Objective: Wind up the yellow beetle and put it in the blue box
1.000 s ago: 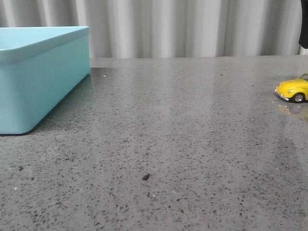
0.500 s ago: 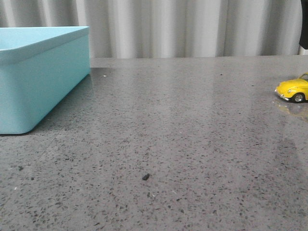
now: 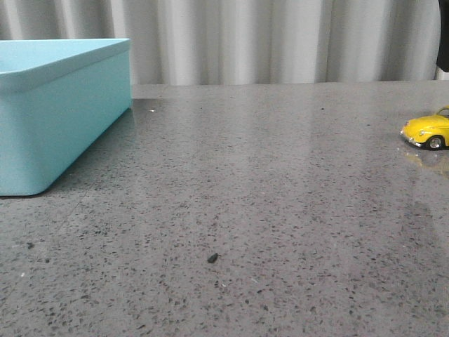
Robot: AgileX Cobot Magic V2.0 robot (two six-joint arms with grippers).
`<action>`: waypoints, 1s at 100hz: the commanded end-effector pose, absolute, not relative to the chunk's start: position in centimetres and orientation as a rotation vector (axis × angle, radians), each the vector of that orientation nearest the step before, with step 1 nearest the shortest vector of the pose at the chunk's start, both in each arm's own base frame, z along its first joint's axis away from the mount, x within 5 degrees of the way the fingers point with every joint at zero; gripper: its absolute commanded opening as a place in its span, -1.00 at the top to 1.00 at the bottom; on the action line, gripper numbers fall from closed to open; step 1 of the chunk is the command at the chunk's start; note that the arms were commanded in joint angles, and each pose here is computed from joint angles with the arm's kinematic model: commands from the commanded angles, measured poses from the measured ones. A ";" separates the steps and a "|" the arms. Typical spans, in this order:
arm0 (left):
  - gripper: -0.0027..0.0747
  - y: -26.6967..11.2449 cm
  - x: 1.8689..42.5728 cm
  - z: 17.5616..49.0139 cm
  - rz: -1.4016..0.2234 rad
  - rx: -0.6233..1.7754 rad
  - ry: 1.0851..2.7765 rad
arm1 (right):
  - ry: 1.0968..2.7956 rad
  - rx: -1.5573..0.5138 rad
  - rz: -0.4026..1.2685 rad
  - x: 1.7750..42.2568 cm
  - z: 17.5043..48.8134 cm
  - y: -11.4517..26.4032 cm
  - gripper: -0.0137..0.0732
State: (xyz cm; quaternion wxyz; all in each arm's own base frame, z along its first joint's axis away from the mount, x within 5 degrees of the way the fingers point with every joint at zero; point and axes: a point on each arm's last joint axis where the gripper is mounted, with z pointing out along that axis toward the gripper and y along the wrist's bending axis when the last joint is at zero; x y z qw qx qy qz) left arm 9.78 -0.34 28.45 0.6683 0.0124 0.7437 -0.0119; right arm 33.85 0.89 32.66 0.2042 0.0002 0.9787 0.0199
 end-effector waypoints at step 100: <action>0.99 -0.4 9.9 30.4 -0.041 0.026 1.564 | 2.726 -0.024 0.049 33.7 33.7 0.8 0.80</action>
